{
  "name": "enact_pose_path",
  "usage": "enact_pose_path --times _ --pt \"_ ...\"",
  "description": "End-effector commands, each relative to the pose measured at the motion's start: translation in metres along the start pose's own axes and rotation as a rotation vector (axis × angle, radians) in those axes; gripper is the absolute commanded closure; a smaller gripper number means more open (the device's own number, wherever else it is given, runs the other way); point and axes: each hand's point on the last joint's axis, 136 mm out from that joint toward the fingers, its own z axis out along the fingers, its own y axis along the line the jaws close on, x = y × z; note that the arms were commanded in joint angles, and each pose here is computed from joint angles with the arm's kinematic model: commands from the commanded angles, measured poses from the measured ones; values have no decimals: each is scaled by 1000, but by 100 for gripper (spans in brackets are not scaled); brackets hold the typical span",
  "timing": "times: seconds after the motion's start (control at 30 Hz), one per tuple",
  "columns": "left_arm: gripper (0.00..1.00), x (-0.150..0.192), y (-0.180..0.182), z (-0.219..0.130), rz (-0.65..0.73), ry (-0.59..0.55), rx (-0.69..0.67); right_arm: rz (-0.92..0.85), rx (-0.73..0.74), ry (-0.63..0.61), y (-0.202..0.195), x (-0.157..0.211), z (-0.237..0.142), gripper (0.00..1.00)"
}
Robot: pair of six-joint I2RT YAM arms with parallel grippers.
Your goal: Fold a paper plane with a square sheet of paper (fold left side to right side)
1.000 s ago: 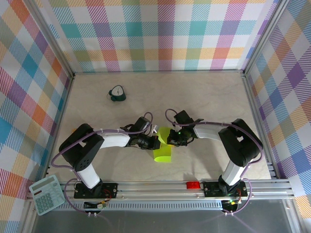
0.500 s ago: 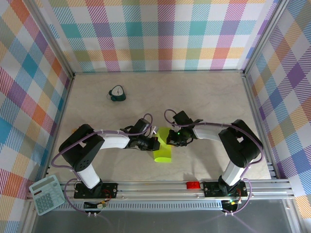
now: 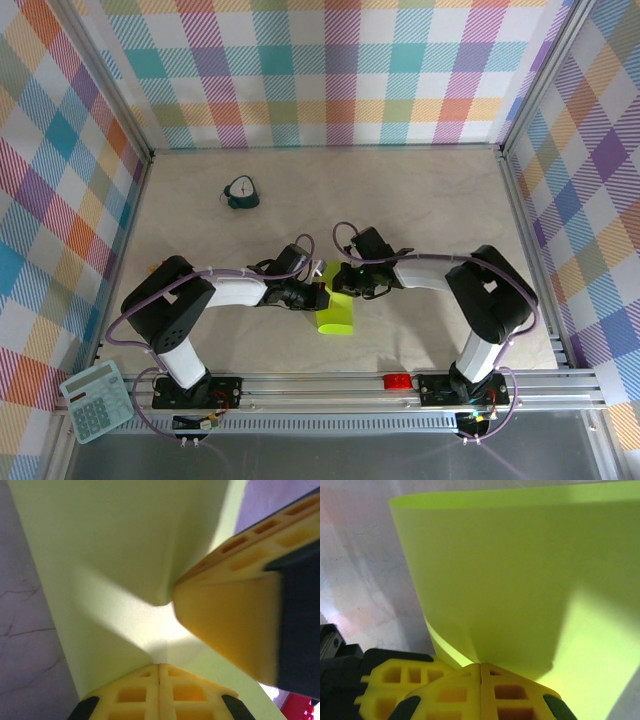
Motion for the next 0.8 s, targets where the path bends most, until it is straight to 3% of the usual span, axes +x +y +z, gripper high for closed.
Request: enact_pose_path --times 0.0,0.4,0.77 --pt "100 22 20 5 -11 56 -76 -7 -44 12 12 -6 8 100" --pt "100 40 20 2 -44 85 -39 93 202 96 -45 16 19 100" --pt "100 96 25 -15 -97 161 -30 153 269 132 -67 25 22 100"
